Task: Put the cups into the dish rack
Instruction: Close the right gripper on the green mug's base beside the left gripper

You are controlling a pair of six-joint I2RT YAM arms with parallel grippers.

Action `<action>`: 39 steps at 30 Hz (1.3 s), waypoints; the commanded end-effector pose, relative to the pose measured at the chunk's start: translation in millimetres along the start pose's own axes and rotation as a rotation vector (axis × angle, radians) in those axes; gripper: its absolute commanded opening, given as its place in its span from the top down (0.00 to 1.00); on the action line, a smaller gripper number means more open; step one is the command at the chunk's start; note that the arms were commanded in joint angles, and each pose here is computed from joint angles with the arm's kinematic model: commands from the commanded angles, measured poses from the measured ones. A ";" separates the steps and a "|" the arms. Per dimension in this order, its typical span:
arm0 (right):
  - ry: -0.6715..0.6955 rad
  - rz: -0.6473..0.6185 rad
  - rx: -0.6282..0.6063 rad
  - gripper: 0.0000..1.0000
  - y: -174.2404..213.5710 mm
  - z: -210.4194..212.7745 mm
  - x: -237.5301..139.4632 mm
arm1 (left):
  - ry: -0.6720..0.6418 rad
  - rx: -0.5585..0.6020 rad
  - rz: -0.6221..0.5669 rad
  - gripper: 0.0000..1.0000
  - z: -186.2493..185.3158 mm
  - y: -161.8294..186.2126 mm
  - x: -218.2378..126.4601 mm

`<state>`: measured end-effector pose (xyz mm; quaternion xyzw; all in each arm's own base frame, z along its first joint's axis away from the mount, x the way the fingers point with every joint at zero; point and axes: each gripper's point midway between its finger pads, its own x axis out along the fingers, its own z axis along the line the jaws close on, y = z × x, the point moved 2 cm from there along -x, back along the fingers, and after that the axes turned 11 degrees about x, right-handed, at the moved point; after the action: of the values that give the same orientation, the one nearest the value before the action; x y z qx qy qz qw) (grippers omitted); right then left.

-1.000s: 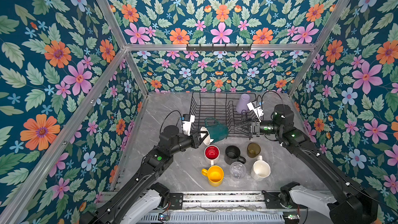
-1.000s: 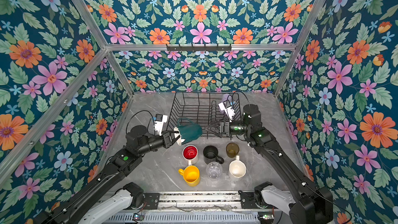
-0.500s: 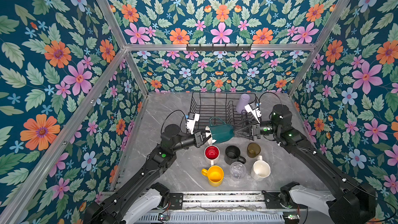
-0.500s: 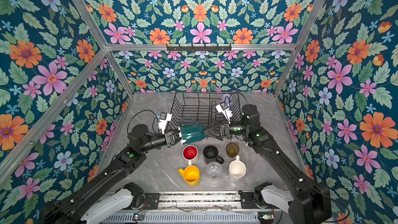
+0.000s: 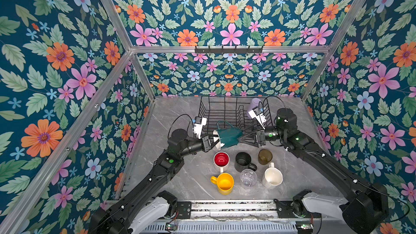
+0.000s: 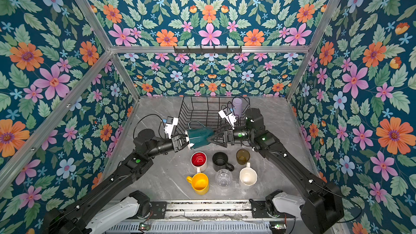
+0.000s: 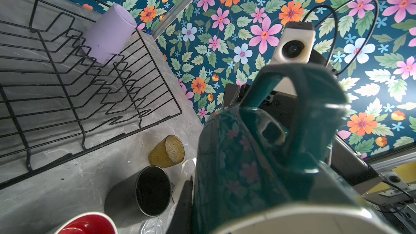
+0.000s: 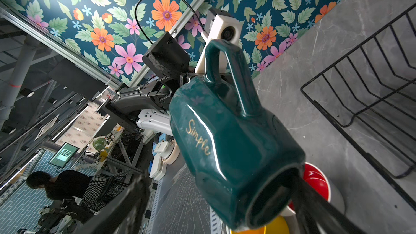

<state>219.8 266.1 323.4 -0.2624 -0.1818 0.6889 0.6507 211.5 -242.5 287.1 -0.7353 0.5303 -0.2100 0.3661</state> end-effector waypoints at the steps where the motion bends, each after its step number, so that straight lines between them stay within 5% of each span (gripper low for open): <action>1: -0.046 0.046 -0.025 0.04 4.9 10.6 4.7 | 0.157 0.101 -0.058 1.00 -35.9 -18.5 -3.0; 14: 0.095 -0.040 0.028 0.04 -5.2 2.5 -14.1 | 0.099 0.123 -0.077 1.00 -35.9 -22.3 -10.9; 25: 0.043 -0.063 0.032 0.04 -8.0 11.9 -34.7 | 0.119 0.120 -0.077 1.00 -38.0 -22.6 -11.5; 39: -0.009 -0.004 0.010 0.05 -5.1 11.1 -8.3 | 0.159 0.106 -0.066 1.00 -39.4 -21.2 -7.1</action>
<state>216.7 253.5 331.2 -0.2457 -0.1610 0.6915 0.6599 199.0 -244.2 304.8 -0.7200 0.5387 -0.2514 0.3581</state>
